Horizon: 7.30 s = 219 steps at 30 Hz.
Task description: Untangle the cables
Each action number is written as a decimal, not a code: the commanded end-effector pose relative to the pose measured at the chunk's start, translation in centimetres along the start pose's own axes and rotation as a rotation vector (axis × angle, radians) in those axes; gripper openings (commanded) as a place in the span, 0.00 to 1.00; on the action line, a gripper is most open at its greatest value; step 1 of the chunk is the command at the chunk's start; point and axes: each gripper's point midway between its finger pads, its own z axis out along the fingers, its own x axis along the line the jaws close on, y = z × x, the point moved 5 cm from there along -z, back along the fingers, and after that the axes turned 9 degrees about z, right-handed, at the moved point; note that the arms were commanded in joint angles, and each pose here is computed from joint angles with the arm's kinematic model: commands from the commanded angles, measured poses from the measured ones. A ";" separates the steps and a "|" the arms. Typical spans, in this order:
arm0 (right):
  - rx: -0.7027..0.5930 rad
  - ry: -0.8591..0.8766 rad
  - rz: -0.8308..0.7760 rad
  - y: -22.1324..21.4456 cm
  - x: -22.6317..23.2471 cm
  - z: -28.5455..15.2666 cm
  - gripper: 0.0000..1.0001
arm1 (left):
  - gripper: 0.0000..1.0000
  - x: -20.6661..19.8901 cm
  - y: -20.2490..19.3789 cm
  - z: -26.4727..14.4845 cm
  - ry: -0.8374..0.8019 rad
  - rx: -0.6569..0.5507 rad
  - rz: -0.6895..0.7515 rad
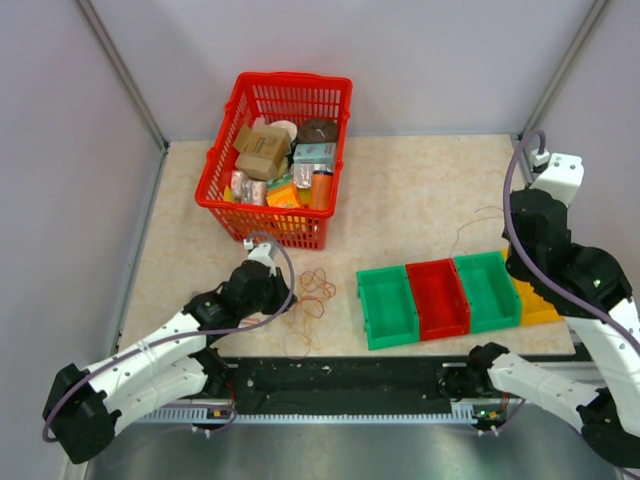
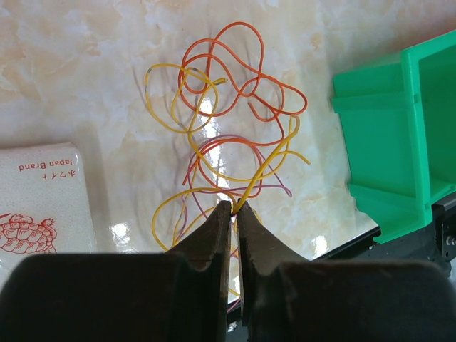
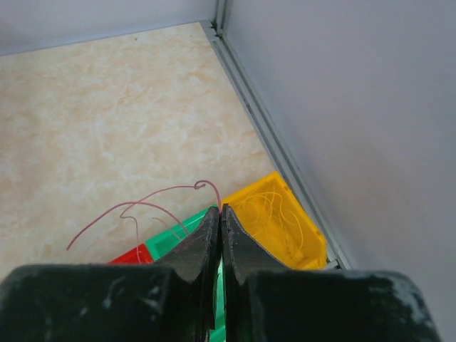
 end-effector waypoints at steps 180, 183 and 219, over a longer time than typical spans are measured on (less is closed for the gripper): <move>-0.180 0.910 0.271 10.0 11.9 -11.6 0.00 | 0.00 0.9 -1.0 1.1 -0.003 0.025 -0.075; -0.186 0.679 0.218 8.0 8.7 -8.9 0.00 | 0.00 0.9 -0.7 0.7 -0.005 0.017 -0.057; -0.070 0.044 0.135 1.7 -2.8 -2.7 0.00 | 0.00 -1.2 1.9 -0.7 -0.086 -0.019 -0.030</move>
